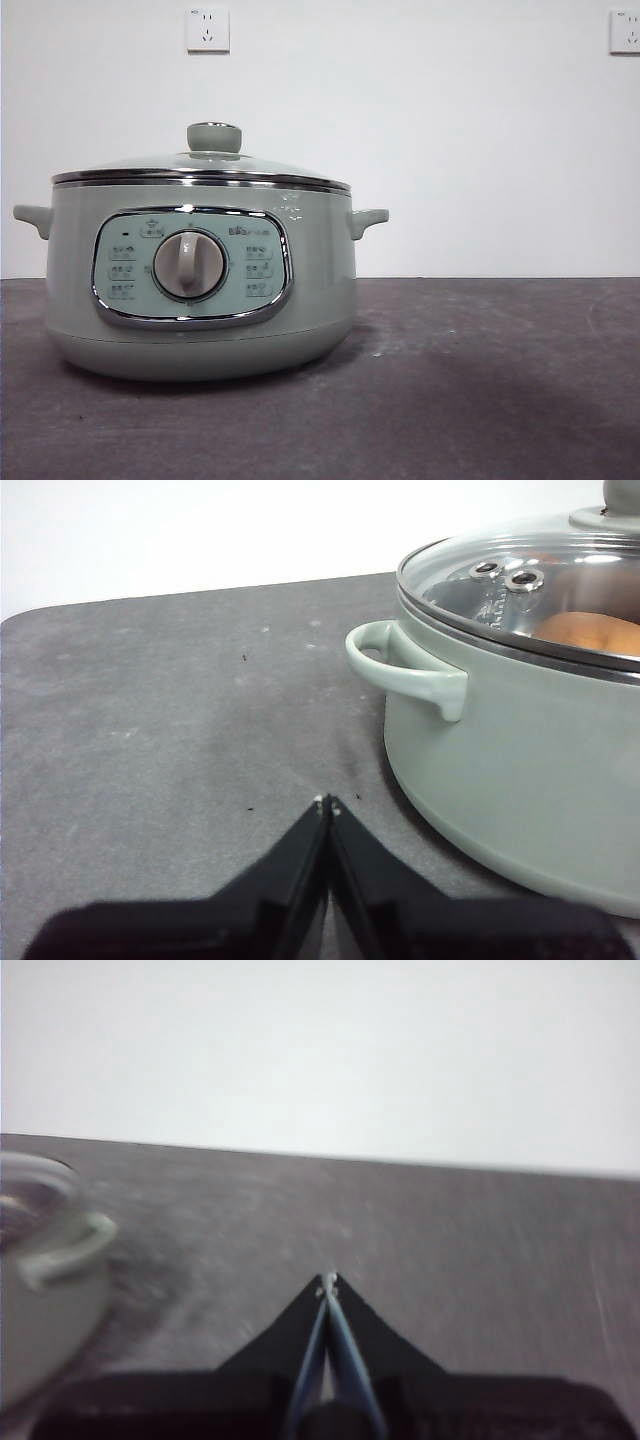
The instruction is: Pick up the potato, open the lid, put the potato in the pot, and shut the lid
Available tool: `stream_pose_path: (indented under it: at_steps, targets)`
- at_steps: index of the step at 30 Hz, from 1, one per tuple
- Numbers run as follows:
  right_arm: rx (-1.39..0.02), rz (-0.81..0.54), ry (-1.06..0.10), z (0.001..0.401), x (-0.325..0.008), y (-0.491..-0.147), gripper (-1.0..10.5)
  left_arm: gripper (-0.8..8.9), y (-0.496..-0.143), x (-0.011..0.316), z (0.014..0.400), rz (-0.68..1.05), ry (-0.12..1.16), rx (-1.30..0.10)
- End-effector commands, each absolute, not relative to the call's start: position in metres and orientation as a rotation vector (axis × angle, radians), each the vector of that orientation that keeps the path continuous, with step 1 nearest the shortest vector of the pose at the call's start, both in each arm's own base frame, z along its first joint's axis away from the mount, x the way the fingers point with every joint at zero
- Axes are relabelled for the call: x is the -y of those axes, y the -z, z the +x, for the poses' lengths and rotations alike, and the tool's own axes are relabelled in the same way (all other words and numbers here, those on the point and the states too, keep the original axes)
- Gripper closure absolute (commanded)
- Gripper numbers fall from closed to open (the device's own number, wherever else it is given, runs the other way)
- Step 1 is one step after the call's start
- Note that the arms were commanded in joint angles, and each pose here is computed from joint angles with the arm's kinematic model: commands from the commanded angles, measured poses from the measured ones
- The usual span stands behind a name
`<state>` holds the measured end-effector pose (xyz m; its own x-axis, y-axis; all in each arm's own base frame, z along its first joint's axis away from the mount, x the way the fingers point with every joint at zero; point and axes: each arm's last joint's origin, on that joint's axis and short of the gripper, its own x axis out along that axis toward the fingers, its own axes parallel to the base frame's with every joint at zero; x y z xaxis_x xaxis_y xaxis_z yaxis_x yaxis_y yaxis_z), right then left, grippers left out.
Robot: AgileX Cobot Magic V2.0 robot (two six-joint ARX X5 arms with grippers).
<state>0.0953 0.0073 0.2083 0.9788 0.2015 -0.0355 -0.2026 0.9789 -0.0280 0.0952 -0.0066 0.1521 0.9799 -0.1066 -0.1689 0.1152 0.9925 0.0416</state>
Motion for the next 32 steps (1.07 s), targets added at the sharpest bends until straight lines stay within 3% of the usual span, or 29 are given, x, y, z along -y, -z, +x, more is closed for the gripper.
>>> stream_pose_path:
  at_steps: [1,12,32]
  targets:
    - [-0.064,0.045,-0.172,0.096,-0.004,-0.183,9.5,8.16,-0.147,0.006,0.096,0.045,0.106,-0.177]
    - [-0.17,0.075,-0.159,0.096,-0.004,-0.149,9.5,8.16,-0.147,0.006,0.096,0.045,0.106,-0.177]
    - [-0.173,0.098,-0.157,0.096,-0.004,-0.149,9.5,8.16,-0.147,0.006,0.096,0.045,0.106,-0.177]
